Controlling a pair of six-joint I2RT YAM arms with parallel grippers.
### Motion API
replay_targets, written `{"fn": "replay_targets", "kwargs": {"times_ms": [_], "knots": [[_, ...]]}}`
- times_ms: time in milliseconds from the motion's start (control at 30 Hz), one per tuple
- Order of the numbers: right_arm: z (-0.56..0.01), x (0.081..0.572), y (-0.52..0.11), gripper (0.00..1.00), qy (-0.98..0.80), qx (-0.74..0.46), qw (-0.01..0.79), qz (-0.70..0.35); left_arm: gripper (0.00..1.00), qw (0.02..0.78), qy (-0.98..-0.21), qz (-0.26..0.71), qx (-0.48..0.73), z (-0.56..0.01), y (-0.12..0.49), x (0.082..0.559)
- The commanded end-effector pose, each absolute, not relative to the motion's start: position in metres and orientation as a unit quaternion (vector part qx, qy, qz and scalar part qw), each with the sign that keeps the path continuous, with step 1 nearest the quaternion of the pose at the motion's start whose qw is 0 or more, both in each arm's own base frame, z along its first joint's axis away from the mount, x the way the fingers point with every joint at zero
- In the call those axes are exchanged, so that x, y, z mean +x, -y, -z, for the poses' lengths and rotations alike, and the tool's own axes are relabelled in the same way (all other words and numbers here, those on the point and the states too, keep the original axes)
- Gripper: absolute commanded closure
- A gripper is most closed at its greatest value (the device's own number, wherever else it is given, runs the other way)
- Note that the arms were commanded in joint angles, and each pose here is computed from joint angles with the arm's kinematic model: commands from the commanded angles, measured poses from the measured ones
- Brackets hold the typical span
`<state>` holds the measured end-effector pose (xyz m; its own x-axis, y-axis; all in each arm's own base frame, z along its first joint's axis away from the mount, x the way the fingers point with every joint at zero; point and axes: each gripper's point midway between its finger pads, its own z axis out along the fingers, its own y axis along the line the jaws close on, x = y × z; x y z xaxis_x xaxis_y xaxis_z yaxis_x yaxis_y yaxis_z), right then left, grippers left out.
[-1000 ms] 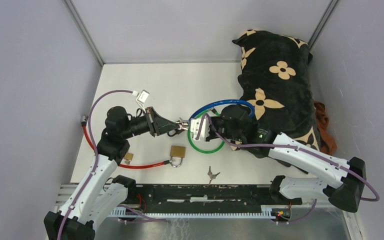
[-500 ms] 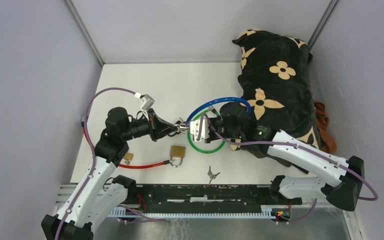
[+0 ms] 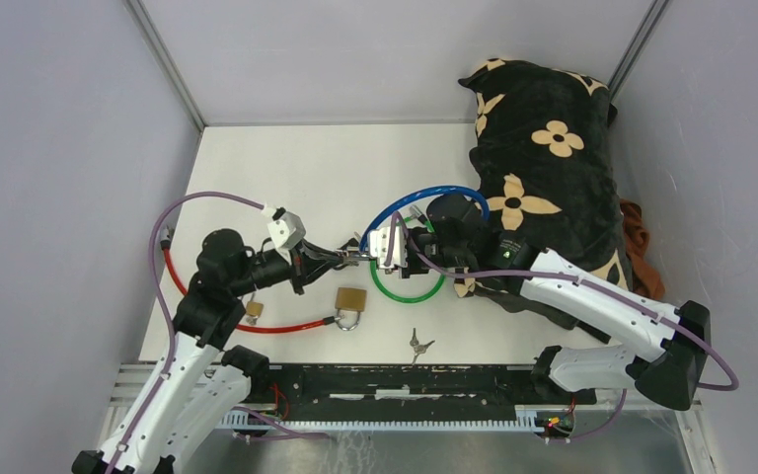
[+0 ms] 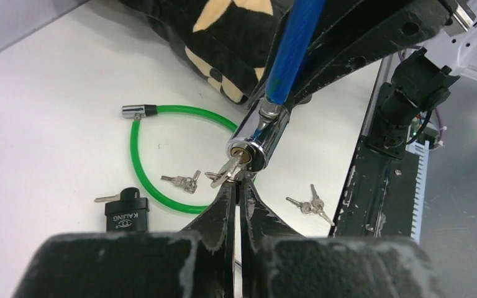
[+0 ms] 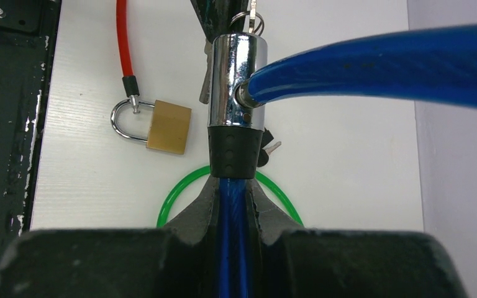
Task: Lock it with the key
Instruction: Lock the lock.
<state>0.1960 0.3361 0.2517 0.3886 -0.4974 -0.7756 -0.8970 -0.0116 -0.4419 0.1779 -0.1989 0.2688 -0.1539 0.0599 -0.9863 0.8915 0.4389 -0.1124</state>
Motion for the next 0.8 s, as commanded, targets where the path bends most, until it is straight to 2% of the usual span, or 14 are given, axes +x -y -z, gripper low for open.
{"fn": "replay_targets", "kwargs": {"times_ms": [0,167,400,567,667,767], "knots": [[-0.293,0.197,-0.353,1.00,-0.475,-0.661,0.528,-0.242,0.98,0.563,-0.620,0.365,0.407,-0.274,0.200,0.173],[-0.289,0.198,-0.347,1.00,-0.481,-0.662,0.524,-0.236,0.96,0.547,-0.625,0.379,0.409,-0.273,0.201,0.166],[-0.289,0.192,-0.341,1.00,-0.474,-0.669,0.519,-0.242,0.58,0.584,-0.644,0.251,0.425,-0.270,0.174,0.192],[-0.284,0.190,-0.341,1.00,-0.476,-0.675,0.508,-0.246,0.35,0.609,-0.570,0.217,0.507,-0.285,0.176,0.183],[-0.283,0.189,-0.342,1.00,-0.473,-0.676,0.507,-0.250,0.30,0.623,-0.518,0.223,0.542,-0.296,0.183,0.171],[-0.284,0.188,-0.343,1.00,-0.471,-0.677,0.506,-0.254,0.32,0.626,-0.490,0.255,0.550,-0.302,0.193,0.163]]}}
